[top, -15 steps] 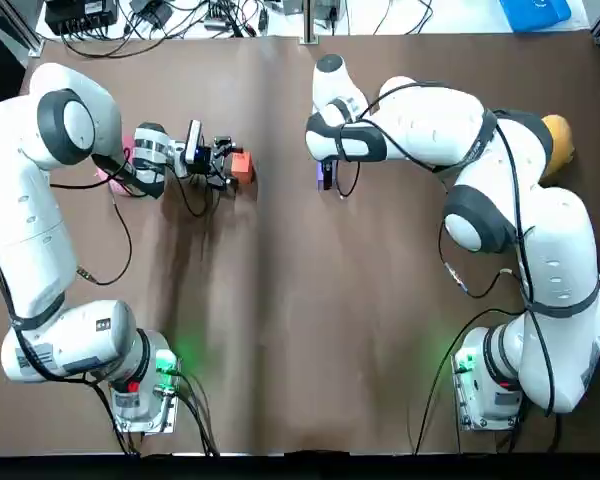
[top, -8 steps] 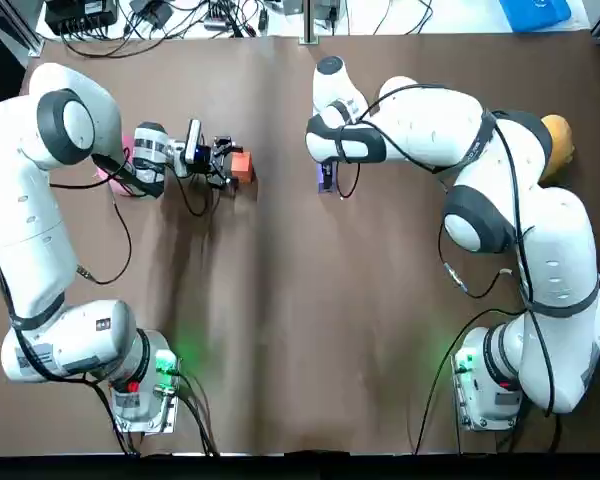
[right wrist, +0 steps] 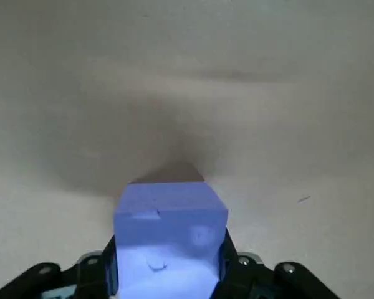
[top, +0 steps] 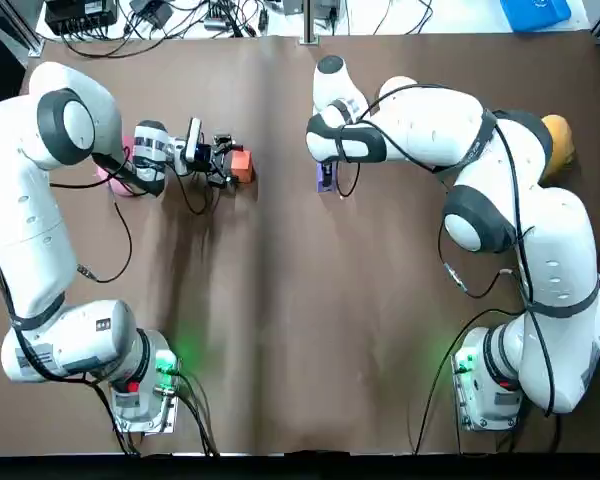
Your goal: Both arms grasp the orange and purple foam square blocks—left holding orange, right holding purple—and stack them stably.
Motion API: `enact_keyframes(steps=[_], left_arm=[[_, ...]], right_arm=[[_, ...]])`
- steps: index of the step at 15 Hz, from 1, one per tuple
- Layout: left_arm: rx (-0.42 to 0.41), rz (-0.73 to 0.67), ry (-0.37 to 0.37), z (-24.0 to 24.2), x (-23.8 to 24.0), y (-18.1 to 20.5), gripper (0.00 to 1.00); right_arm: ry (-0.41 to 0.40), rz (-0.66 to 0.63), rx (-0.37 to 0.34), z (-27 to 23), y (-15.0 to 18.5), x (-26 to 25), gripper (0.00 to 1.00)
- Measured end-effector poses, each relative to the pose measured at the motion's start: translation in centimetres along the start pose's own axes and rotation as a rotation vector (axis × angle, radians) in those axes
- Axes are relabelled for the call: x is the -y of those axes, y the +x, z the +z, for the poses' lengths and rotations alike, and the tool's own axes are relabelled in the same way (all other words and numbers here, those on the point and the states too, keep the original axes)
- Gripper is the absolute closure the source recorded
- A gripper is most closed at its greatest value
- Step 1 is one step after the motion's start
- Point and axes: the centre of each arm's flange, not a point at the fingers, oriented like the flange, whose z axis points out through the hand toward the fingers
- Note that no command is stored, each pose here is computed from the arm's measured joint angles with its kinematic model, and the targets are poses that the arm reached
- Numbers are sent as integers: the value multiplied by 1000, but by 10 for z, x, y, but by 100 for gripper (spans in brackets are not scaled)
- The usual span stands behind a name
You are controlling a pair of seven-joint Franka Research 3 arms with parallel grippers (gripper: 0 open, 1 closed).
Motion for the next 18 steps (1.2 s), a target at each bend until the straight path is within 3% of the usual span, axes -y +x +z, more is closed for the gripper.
enact_keyframes(steps=[18], left_arm=[[23,-2,-5,5,0,-3,0]], right_arm=[[6,2,2,-1,1,1,40]])
